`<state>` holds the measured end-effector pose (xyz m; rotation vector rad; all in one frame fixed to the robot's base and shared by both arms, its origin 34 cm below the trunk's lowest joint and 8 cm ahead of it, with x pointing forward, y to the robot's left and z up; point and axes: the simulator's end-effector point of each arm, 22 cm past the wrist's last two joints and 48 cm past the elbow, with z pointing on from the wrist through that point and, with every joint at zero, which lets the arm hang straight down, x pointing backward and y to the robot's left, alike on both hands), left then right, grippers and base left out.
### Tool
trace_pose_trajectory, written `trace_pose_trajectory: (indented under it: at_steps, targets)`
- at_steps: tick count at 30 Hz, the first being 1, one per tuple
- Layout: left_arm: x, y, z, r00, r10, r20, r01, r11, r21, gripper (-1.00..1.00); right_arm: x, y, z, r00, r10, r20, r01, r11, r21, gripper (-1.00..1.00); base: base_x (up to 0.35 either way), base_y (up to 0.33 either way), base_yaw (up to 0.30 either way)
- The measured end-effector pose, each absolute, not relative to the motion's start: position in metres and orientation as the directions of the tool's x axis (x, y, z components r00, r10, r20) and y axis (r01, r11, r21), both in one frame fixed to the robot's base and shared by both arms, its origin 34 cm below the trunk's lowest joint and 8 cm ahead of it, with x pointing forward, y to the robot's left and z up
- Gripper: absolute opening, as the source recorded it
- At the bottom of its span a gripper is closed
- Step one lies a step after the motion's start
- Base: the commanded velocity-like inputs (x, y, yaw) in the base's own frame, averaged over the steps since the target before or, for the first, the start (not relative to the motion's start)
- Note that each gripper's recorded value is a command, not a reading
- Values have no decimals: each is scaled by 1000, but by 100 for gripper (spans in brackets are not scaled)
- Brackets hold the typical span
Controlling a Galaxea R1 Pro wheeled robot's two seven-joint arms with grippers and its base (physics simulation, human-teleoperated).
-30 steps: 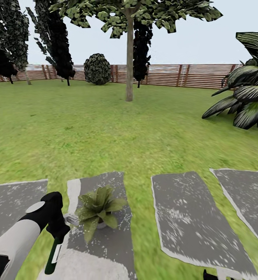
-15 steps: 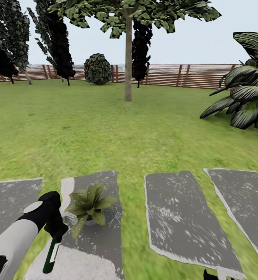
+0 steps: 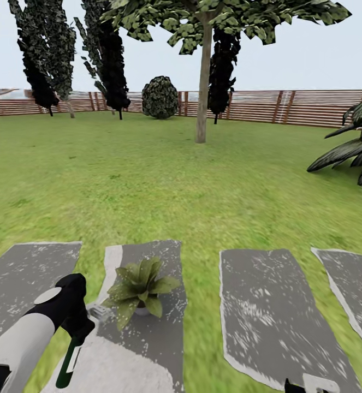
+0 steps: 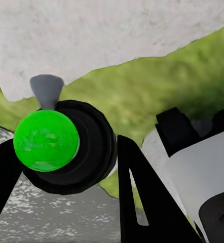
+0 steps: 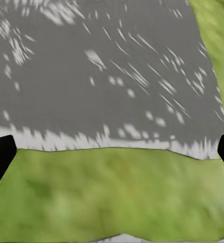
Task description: Pick up the pesticide atomizer in the garden and spray insectifuge to fully cover both potted plants in the garden.
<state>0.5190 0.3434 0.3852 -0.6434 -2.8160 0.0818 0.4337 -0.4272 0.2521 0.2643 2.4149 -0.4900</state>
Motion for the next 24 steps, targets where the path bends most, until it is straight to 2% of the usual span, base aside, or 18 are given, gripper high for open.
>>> trace_pose_trajectory:
  at_steps: [7, 12, 24]
  targets:
    - [519, 342, 385, -871, 435, 230, 420, 901, -112, -100, 433, -428, 252, -767, 64, -638, 309, 909, -280, 100, 289, -108, 21]
    - [519, 342, 385, -871, 435, 228, 420, 900, -113, -100, 433, -428, 252, -768, 64, -638, 309, 909, -280, 100, 182, -239, 29]
    - [521, 344, 386, -873, 433, 224, 419, 902, -109, -100, 434, -427, 252, -768, 64, -637, 307, 910, -279, 100, 16, -293, 255]
